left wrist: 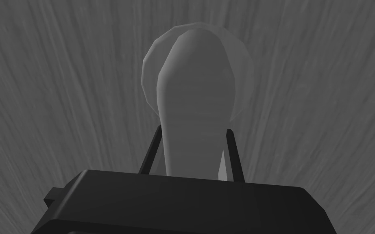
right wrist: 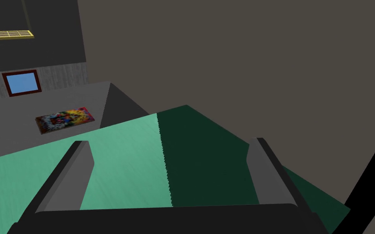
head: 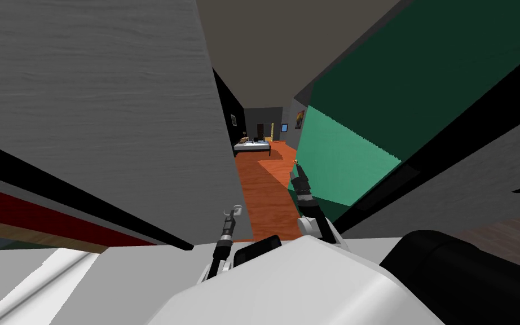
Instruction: Push the door open
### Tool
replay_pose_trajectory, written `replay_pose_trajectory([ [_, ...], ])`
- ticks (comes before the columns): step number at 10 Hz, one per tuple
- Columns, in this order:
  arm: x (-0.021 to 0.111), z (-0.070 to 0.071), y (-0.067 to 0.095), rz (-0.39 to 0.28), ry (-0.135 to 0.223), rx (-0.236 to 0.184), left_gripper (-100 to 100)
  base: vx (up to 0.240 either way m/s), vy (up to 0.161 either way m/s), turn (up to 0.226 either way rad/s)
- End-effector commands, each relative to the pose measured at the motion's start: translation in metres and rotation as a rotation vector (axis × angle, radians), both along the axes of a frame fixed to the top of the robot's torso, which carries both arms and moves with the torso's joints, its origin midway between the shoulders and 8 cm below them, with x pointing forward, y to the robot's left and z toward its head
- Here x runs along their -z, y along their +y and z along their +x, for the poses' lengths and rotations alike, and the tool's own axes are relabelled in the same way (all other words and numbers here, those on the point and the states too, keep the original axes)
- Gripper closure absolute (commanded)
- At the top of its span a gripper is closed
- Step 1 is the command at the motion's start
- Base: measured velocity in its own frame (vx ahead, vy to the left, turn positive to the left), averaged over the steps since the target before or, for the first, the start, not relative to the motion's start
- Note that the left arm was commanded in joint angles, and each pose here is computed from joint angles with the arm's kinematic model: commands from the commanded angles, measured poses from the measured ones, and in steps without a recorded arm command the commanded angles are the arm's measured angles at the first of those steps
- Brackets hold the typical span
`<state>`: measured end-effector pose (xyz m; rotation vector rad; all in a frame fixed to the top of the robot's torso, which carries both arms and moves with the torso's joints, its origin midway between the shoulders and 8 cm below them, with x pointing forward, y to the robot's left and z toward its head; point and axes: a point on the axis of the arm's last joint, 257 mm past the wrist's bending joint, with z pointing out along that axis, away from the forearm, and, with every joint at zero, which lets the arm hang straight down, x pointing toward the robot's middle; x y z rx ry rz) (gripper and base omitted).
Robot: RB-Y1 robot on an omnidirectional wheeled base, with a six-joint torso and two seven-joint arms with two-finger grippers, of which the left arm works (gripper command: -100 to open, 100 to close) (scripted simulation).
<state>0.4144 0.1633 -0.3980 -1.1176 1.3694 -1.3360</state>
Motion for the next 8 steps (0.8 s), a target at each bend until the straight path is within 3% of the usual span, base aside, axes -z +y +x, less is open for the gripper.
replay_pose_trajectory([
  [1, -0.007, 0.008, 0.017, 0.009, -0.024, -0.027, 100, 0.191, -0.088, 0.047],
  [8, -0.008, 0.016, 0.055, 0.026, -0.025, -0.109, 100, 0.133, -0.072, 0.05],
])
